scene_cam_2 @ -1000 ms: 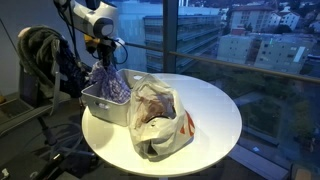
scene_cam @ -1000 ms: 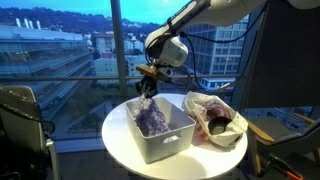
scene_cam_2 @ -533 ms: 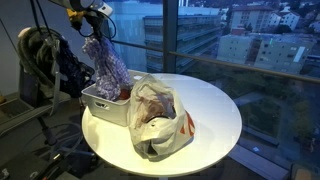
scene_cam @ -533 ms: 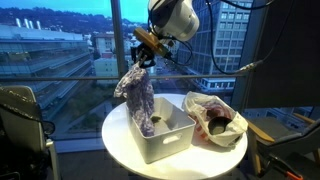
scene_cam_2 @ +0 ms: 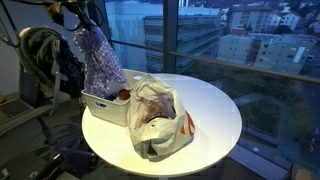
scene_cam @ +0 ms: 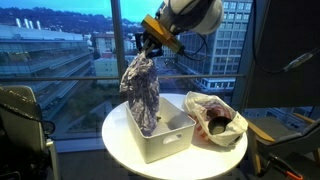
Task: Remove the objects from the storage container and put them in the plastic bag.
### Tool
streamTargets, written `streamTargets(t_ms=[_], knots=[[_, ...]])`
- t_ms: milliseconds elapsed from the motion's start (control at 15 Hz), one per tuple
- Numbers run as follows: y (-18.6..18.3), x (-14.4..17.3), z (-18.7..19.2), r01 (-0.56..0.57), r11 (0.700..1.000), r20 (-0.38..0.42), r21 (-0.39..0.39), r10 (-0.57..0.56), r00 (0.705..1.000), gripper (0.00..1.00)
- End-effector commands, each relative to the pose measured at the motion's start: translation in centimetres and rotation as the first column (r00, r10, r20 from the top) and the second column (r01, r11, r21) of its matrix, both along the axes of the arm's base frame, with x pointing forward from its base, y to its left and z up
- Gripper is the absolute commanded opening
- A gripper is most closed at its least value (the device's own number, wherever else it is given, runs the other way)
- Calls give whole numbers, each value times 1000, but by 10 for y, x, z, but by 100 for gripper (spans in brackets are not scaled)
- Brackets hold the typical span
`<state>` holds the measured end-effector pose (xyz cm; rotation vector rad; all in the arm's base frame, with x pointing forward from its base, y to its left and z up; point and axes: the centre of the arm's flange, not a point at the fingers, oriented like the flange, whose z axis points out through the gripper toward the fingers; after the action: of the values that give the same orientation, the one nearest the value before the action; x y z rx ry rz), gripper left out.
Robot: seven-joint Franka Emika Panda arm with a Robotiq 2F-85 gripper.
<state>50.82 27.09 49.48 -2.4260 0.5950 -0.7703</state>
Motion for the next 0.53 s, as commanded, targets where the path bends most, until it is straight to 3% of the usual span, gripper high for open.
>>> streamTargets(t_ms=[0,200,467], knots=[[-33,-59,56,143,989,125,-24,-139,982,2],[-81,-75,82,293,956,159,-18,-287,945,3],[-135,-103,99,494,869,144,5,-490,860,3]])
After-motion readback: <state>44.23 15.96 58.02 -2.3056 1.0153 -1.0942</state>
